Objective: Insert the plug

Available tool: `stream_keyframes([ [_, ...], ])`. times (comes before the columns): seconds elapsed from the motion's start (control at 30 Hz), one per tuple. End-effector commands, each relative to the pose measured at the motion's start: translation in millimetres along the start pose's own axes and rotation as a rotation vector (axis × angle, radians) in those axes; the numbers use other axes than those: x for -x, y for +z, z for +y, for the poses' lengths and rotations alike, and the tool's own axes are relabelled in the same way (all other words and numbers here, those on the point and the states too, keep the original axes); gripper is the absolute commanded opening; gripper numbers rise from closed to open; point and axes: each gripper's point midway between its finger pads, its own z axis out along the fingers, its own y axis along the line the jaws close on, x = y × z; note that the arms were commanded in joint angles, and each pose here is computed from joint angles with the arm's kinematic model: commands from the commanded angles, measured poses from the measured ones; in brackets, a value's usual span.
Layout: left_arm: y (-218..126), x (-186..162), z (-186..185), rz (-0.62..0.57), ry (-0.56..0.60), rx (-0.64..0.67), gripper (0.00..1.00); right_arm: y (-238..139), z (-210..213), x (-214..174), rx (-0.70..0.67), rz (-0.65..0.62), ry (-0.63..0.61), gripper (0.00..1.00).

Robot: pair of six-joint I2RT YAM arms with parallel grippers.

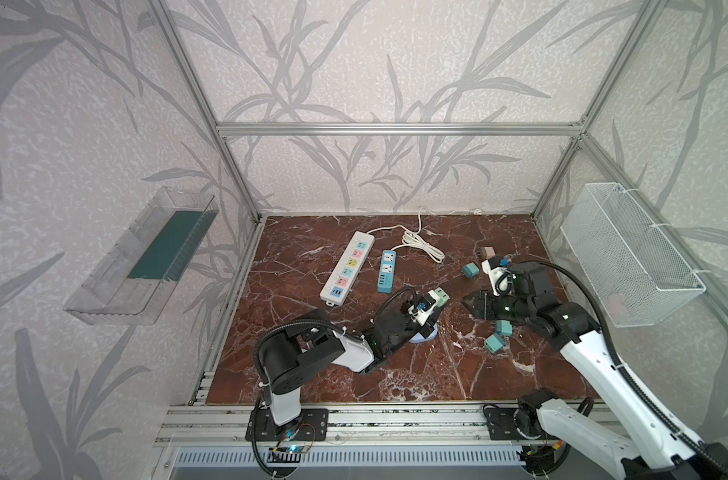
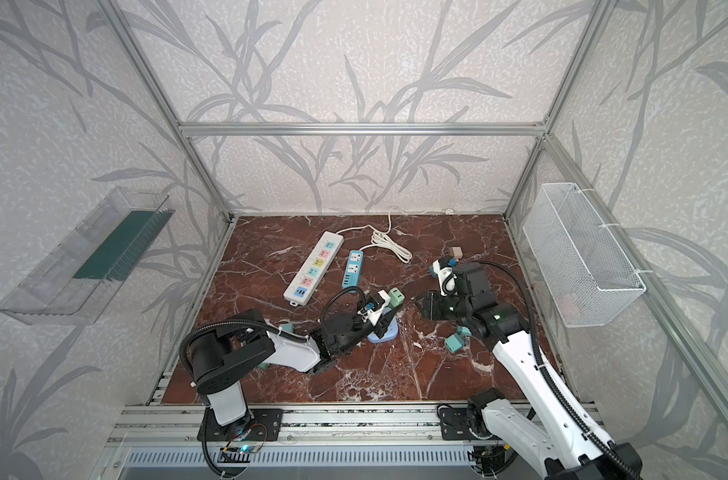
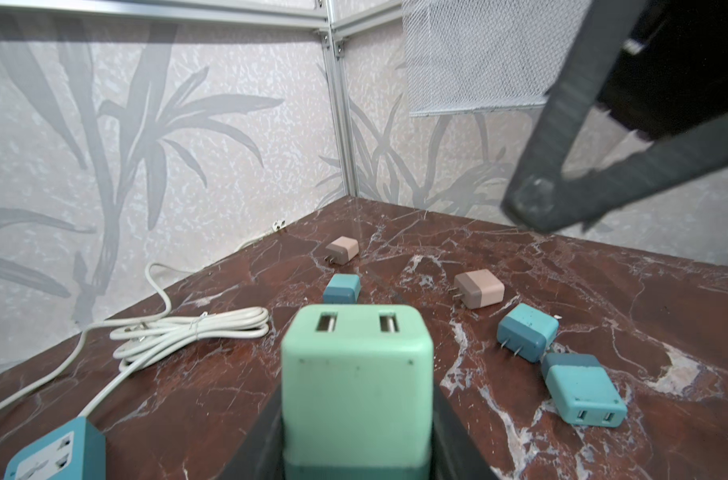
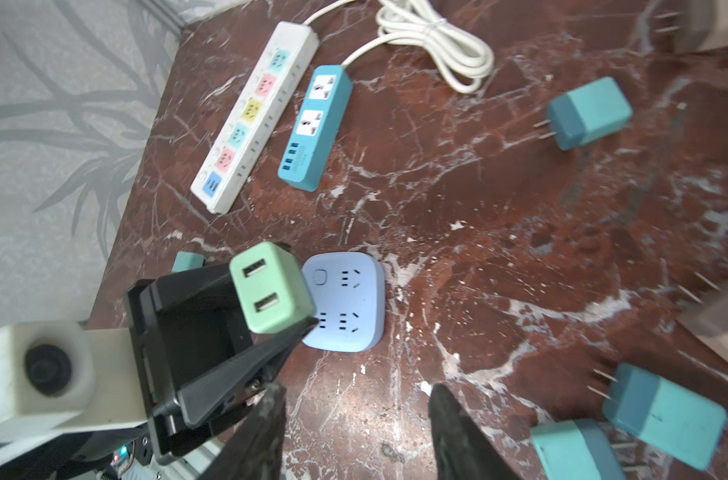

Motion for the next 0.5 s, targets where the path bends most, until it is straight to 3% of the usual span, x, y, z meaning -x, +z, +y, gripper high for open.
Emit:
stream_keyframes([
  [0.0, -4.3, 19.0, -7.5, -0.074, 0.019, -0.051, 0.15, 4.0, 11.0, 7.1, -0.006, 0.023, -0.067, 0.55],
  [0.47, -8.0, 11.7, -19.8, -0.062, -0.019, -0.128, 0.13, 41.8, 27.6, -4.3, 0.011, 0.164, -0.13, 0.45],
])
